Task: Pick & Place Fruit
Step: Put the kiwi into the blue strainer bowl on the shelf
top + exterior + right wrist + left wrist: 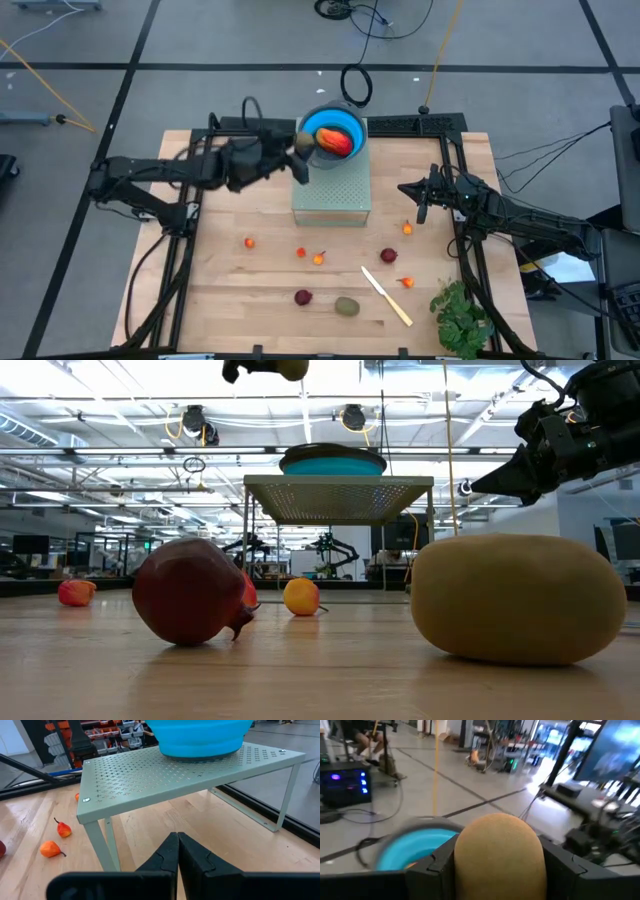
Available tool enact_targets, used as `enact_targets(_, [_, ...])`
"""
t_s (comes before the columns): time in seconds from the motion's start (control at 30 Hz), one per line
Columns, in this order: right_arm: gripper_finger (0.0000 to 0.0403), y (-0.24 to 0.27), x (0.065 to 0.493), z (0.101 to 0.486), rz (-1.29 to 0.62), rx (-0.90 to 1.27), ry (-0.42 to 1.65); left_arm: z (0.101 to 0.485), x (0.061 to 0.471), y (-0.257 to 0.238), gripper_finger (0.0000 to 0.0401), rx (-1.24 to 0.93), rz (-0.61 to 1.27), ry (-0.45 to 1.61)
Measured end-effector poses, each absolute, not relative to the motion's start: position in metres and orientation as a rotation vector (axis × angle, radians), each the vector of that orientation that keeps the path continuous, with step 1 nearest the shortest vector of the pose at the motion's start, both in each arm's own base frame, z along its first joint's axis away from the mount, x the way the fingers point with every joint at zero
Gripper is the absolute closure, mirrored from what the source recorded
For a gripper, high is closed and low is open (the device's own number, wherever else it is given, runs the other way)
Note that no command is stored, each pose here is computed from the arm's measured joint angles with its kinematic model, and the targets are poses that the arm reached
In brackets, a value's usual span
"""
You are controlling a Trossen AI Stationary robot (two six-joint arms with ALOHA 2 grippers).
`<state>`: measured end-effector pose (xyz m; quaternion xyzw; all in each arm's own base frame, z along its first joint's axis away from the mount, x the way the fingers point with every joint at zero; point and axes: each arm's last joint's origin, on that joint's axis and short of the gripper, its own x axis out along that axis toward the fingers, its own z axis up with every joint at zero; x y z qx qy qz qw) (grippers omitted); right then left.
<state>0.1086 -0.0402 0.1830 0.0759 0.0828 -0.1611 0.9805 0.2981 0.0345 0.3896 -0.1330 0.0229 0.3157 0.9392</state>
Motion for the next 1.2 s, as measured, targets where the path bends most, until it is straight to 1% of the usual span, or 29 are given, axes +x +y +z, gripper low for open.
enact_targets(0.17, [0.0403, -0.040, 0.109, 0.183, -0.324, 0.153, 0.167, 0.408, 0.292, 0.056, 0.0204, -0.206, 0.664, 0.118])
enact_targets(0.3, [0.0403, -0.040, 0.109, 0.183, -0.325, 0.153, 0.167, 0.420, 0.288, 0.069, 0.0211, -0.171, 0.649, 0.109])
enact_targets(0.5, [0.0403, -0.040, 0.109, 0.183, -0.325, 0.153, 0.167, 0.431, 0.293, 0.082, 0.0195, -0.129, 0.616, 0.101])
enact_targets(0.73, [0.0403, -0.040, 0.109, 0.183, -0.325, 0.156, 0.167, 0.433, 0.317, 0.099, 0.0209, -0.065, 0.549, 0.152])
enact_targets(0.9, [0.0403, -0.040, 0.109, 0.183, -0.326, 0.156, 0.167, 0.434, 0.333, 0.114, 0.0194, -0.066, 0.531, 0.217])
enact_targets(1.0, [0.0403, -0.040, 0.109, 0.183, -0.325, 0.156, 0.167, 0.431, 0.342, 0.124, 0.0193, -0.075, 0.519, 0.278])
enact_targets(1.2, [0.0403, -0.040, 0.109, 0.183, -0.326, 0.156, 0.167, 0.414, 0.364, 0.143, 0.0207, -0.110, 0.455, 0.377])
